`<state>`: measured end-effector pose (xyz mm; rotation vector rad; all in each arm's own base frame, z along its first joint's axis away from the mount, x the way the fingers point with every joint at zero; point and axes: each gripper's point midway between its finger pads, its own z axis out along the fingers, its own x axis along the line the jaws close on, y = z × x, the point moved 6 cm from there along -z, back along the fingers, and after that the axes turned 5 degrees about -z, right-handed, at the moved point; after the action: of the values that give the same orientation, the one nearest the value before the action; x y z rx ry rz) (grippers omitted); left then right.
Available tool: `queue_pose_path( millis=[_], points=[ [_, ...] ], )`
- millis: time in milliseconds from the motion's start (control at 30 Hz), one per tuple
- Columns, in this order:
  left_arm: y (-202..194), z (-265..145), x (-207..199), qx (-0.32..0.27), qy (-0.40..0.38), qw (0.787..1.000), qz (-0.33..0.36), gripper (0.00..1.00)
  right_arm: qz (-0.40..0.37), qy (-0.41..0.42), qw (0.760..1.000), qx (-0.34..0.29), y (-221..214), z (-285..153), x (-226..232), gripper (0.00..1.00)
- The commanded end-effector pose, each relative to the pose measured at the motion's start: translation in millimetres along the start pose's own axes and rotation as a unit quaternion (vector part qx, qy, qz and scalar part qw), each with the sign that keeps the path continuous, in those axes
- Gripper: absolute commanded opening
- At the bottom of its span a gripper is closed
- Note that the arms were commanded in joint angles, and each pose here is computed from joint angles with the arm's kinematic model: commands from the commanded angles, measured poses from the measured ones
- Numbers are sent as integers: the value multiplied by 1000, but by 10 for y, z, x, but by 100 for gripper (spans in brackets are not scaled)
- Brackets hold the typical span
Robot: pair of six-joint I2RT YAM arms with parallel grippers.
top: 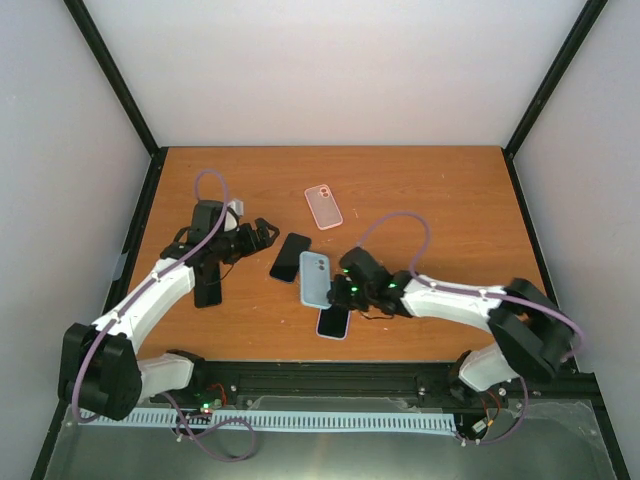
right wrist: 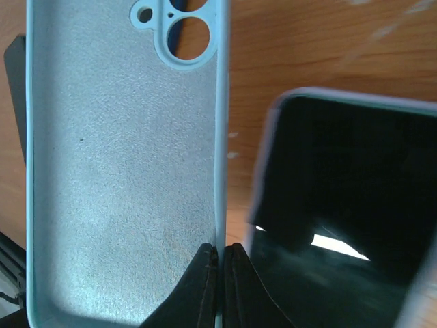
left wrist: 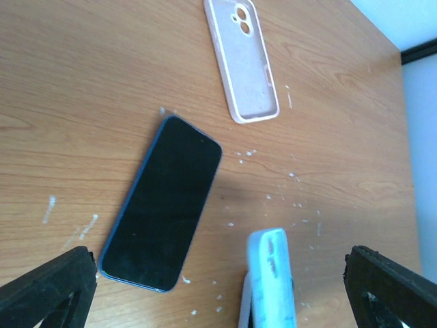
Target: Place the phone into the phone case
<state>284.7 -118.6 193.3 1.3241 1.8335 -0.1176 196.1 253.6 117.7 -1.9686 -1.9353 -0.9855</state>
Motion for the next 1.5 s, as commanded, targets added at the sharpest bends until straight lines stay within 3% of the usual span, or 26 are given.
queue_pose_path(
  millis=[0,333,600,1100,1333,1467],
  points=[
    [183,-163,71,-61,57,997,3,100,-6,6,1000,-5,-25,290,420,3],
    [236,-299,129,-97,80,992,-9,100,-13,-41,999,26,-223,675,324,3],
    [250,-311,93,-99,71,993,5,100,-2,-87,995,38,-382,655,-6,3],
    [148,151,258,-23,67,997,12,99,2,-189,982,9,-418,245,-391,3],
    [142,333,234,1,56,998,41,98,-28,-131,991,27,-392,321,-165,3],
    [112,454,136,13,83,993,88,99,-43,-104,992,54,-425,410,-76,17]
  ],
)
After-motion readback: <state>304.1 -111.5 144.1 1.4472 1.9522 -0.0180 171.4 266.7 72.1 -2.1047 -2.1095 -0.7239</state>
